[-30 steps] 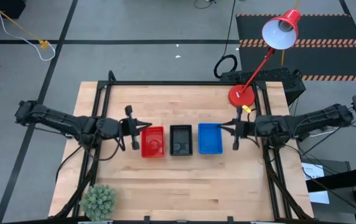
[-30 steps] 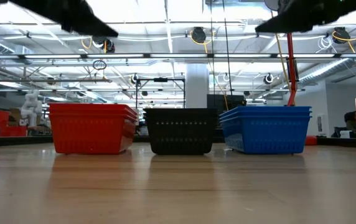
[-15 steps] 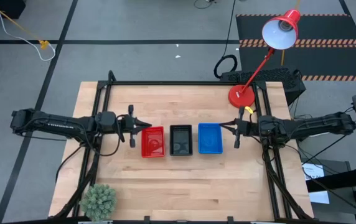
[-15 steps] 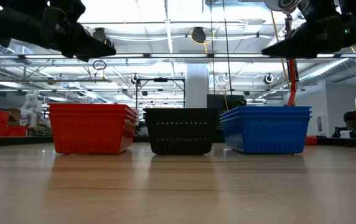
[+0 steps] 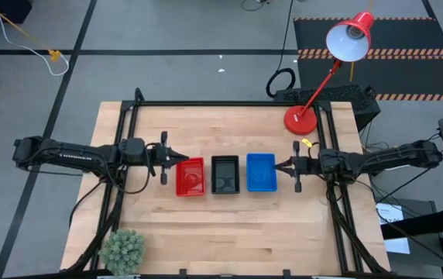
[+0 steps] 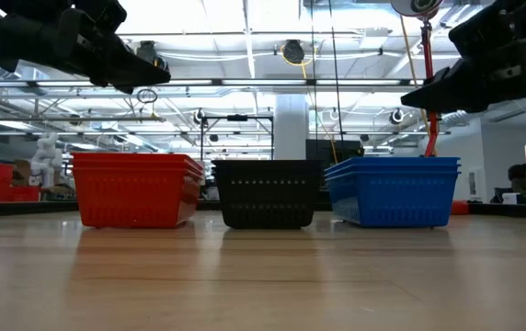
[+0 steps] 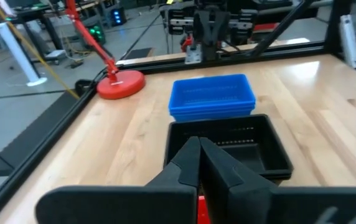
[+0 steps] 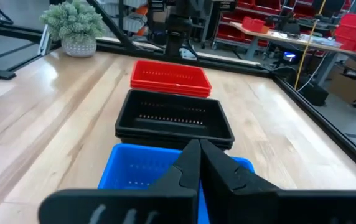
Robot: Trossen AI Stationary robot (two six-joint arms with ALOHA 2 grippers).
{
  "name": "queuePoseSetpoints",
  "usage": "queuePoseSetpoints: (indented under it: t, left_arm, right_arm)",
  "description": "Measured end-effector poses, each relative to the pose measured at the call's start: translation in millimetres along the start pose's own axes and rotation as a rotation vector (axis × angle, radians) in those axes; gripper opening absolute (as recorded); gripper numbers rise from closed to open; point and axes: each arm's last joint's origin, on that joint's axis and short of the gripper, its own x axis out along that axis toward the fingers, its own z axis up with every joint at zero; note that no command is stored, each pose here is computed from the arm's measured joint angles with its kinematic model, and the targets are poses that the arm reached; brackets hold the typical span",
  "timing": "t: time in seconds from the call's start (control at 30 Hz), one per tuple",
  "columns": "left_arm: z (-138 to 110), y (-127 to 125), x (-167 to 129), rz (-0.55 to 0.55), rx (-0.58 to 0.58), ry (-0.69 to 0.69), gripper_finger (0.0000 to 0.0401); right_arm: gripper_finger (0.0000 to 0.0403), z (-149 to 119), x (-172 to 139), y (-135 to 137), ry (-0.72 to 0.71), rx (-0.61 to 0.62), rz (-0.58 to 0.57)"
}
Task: Stack baskets by color
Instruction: Return to Home Position
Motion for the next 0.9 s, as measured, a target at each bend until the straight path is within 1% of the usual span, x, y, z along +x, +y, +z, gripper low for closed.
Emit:
queuePoseSetpoints:
  t: [0.1,0.23,0.4,0.57,0.63,0.77,0.9]
  left_arm:
    - [0,0,0,-0.053,-0.007,-0.008,0.0011]
    - [0,-1,0,-0.087,-0.010,-0.014,0.0003]
    - [0,-1,1,-0.102,-0.008,-0.011,0.0010]
    - [0,-3,0,-0.159,-0.005,-0.019,0.0004]
    - [-3,-4,0,-0.157,-0.015,-0.027,0.0008]
    - [-19,-6,-2,-0.148,-0.047,-0.047,0.0003]
    - [-33,-9,-5,-0.093,-0.082,-0.069,0.0004]
  right_arm:
    - [0.0000,-7,-1,1,-0.001,0.000,0.000]
    - [0.0000,-15,-3,2,-0.014,0.001,-0.002]
    - [0.0000,-10,-5,1,-0.071,0.008,-0.010]
    - [0.0000,-9,-6,1,-0.080,0.007,-0.012]
    - [0.0000,-10,-7,1,-0.077,0.005,-0.011]
    - [0.0000,-11,-9,1,-0.063,0.006,-0.009]
    - [0.0000,-11,-10,0,-0.069,0.007,-0.011]
